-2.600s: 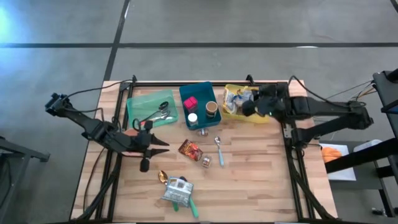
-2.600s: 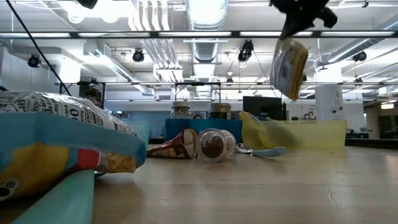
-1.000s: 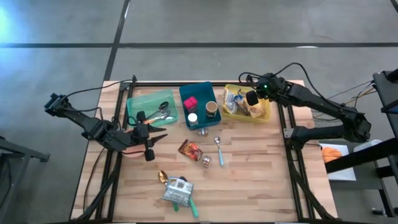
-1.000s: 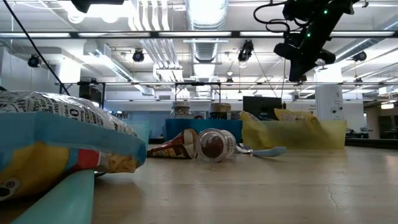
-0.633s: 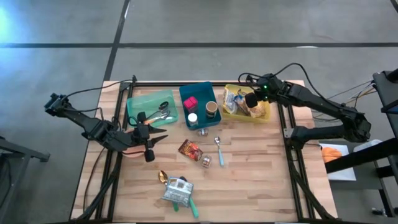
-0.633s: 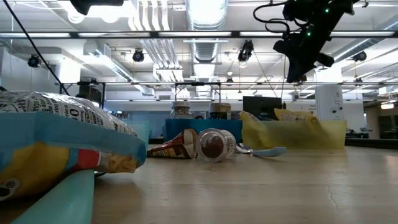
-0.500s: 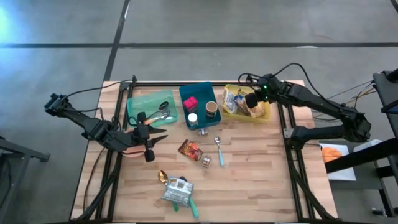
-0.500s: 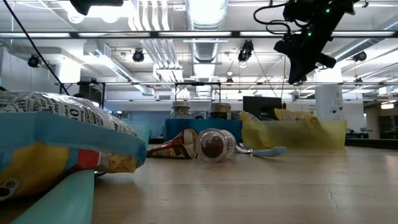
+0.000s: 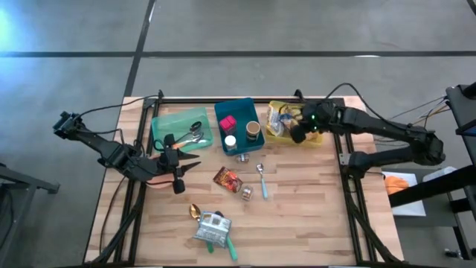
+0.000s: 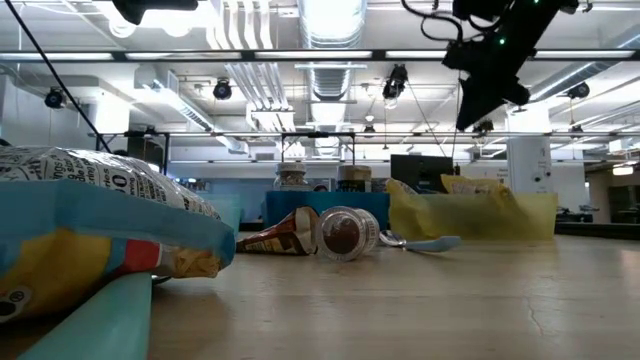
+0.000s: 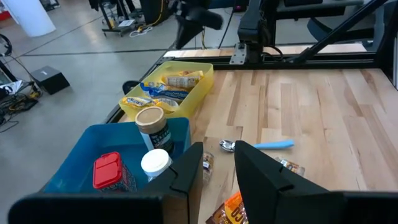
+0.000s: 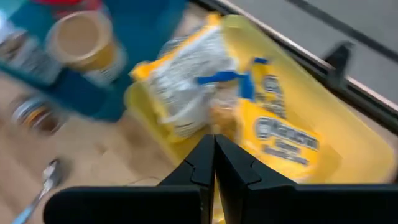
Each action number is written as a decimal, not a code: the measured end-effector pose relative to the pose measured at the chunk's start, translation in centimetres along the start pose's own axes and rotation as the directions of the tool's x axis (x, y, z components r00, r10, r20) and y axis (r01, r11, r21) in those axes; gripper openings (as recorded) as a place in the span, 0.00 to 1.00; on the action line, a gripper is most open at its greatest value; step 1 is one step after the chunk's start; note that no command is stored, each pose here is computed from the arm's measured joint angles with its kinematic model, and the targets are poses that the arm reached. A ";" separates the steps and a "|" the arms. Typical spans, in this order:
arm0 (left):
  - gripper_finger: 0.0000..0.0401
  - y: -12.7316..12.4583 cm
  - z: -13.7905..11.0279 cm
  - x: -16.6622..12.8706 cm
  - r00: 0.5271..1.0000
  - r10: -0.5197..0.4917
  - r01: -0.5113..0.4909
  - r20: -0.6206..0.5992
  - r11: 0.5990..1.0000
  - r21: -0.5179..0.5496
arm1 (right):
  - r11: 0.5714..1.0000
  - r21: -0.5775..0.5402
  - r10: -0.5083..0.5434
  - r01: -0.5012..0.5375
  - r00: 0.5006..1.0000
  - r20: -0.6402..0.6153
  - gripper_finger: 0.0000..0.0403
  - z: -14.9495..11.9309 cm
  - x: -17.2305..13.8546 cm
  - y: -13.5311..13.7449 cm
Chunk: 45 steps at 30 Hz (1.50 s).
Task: Pick & Place Food Item
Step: Put the bottom brown seasoning bottle into the blue bin
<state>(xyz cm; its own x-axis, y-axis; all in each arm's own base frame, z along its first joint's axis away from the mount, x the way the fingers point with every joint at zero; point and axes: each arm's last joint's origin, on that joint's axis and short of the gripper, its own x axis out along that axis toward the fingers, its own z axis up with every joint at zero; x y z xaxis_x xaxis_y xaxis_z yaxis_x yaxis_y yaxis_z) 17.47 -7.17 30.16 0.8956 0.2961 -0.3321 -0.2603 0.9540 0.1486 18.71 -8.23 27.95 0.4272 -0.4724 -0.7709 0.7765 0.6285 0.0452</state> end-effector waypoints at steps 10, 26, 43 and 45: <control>0.23 0.0 0.0 0.0 1.000 0.000 0.000 -0.001 1.000 -0.002 | 0.940 -0.300 0.186 -0.159 0.981 0.061 0.03 -3.0 -2.7 6.0; 0.23 0.0 -0.1 0.0 1.000 0.001 -0.001 -0.009 1.000 0.006 | 0.799 -0.465 0.499 -0.383 0.853 0.156 0.03 -8.0 -6.6 13.7; 0.23 0.0 -0.1 0.0 1.000 0.002 -0.001 -0.010 1.000 0.010 | 0.772 -0.541 0.396 -0.333 0.918 0.000 0.03 -10.7 -1.7 21.9; 0.23 0.0 -0.1 0.0 1.000 0.001 -0.001 -0.010 1.000 0.010 | 0.774 -0.538 0.394 -0.334 0.919 -0.004 0.03 -10.7 -1.6 22.5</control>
<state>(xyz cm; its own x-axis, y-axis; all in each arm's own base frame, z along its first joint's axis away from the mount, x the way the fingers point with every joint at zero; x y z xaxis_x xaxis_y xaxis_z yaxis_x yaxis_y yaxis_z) 17.41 -7.15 30.05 0.8915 0.2979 -0.3413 -0.2576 0.9531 0.1588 30.55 13.26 23.38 0.6965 -0.1845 -0.6934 0.2096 0.9765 -0.0494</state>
